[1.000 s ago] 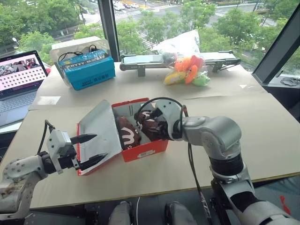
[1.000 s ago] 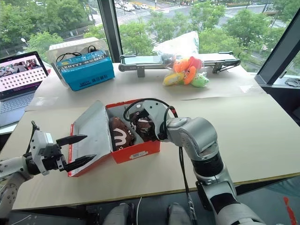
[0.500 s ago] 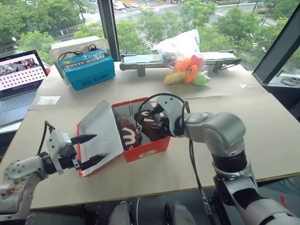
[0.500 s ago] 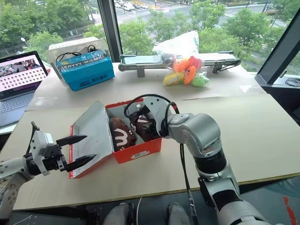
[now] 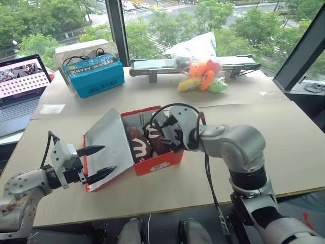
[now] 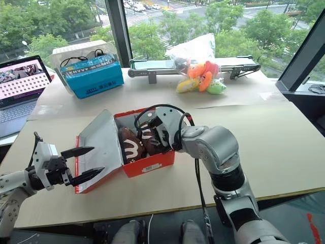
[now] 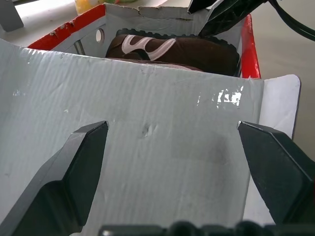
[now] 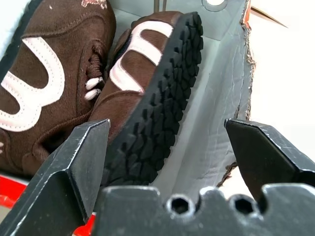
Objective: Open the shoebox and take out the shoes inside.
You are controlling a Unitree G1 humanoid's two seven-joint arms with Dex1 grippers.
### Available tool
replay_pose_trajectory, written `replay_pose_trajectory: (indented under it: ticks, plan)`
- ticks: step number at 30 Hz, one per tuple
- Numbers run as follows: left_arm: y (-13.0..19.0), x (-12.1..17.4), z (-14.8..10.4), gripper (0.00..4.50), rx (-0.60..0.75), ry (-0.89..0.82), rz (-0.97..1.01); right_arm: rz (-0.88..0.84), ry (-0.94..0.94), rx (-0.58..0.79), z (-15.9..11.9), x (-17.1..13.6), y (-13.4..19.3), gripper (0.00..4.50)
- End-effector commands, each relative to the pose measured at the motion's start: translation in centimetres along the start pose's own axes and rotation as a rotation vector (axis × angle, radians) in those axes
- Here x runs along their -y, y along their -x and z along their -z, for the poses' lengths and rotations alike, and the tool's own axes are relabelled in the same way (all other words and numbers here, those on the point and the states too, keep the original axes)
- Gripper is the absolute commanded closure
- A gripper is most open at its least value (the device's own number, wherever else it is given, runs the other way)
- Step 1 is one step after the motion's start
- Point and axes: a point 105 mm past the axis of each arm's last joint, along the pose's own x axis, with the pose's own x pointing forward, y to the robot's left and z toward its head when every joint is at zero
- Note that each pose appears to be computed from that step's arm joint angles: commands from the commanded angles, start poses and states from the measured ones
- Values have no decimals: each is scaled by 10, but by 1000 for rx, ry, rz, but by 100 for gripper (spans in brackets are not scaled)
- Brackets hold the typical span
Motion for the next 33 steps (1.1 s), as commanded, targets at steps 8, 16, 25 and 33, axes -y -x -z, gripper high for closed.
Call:
replay_pose_trajectory:
  ticks: [8,16,25,33]
  plan:
    - [0,0,-11,0,27,-35,-4,-70,-18,-35,8,-24,-13,3]
    - [0,0,-12,0,27,-35,-7,-66,-30,-107,33,-20,-23,3]
    - [-1,-1,-14,0,31,-36,-10,-80,-35,-107,34,-19,-26,274]
    - [-2,0,-14,0,34,-35,-12,-73,-46,-109,33,-14,-28,409]
